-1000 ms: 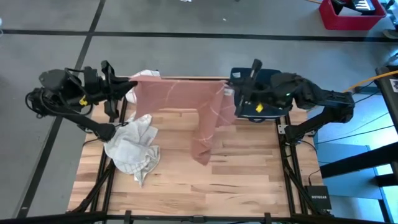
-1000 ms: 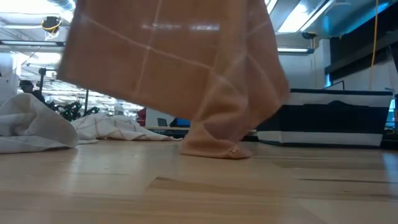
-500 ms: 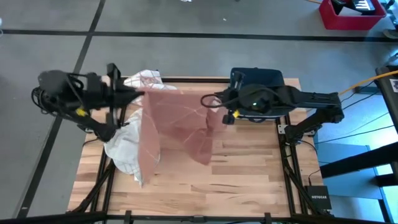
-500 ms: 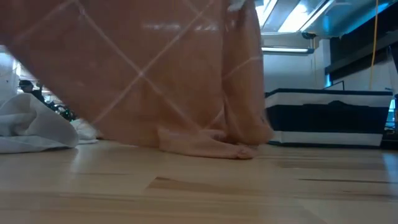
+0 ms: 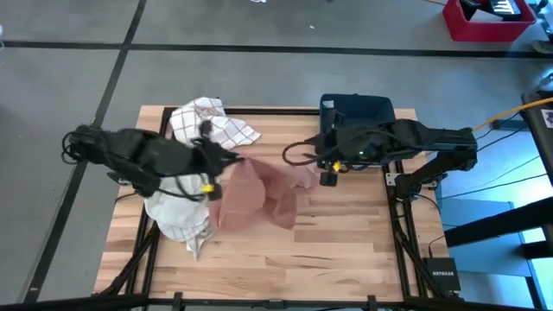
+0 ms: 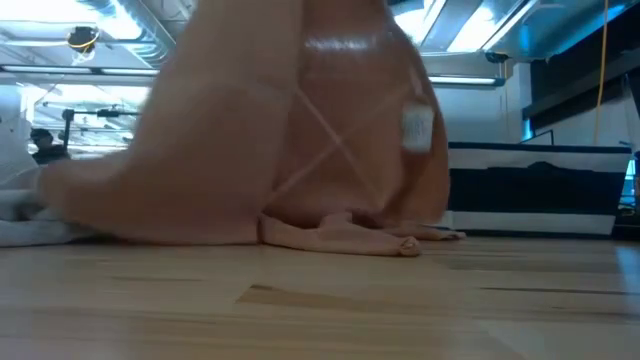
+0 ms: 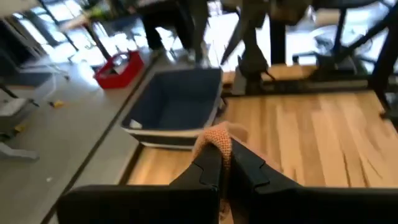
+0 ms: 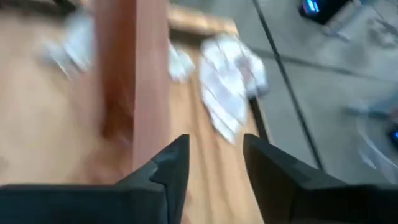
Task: Fold towel
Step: Fold the brown towel
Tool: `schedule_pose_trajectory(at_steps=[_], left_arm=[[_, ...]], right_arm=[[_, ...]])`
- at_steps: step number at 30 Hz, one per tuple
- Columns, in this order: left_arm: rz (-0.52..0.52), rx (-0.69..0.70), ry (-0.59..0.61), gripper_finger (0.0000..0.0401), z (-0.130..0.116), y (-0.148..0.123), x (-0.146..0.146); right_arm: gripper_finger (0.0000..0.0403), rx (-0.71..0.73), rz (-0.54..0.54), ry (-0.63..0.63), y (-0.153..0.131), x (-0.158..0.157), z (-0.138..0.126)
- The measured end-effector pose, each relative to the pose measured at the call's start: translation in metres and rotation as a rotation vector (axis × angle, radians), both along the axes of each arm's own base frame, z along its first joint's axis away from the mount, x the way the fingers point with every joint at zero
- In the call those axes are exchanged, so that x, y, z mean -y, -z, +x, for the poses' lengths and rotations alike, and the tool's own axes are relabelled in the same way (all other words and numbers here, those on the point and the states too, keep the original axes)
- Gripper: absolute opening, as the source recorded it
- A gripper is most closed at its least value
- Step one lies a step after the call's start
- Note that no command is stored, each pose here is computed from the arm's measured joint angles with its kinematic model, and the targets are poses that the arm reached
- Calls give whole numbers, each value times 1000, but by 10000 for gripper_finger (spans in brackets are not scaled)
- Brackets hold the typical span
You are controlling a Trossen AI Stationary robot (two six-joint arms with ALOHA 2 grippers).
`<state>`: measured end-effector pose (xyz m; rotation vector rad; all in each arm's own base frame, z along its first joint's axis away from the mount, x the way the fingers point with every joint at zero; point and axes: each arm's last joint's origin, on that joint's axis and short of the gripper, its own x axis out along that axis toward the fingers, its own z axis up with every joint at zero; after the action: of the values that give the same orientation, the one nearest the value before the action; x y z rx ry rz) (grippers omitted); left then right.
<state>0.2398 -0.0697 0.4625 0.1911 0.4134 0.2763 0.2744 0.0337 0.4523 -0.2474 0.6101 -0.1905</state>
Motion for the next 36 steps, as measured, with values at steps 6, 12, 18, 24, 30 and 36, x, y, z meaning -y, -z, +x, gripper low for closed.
schedule_pose_trajectory(at_steps=[6, 12, 18, 24, 30, 36], left_arm=[[-63, -96, 41, 1, 38, 26, 5], [-69, -139, 2, 1, 55, 40, 2], [-72, -156, 10, 1, 60, 45, 4], [-75, -184, 22, 1, 59, 47, 5], [-88, -210, 57, 1, 57, 49, 8], [-90, -186, 60, 1, 59, 47, 8]], right_arm=[[165, 88, 64, -190, 20, -24, 26], [148, 99, 41, -211, 48, -42, 50], [133, 118, 25, -84, 63, -42, 69], [127, 90, -38, 2, 67, -40, 70], [126, 84, -53, -36, 66, -40, 69], [126, 69, -47, -76, 78, -44, 82]])
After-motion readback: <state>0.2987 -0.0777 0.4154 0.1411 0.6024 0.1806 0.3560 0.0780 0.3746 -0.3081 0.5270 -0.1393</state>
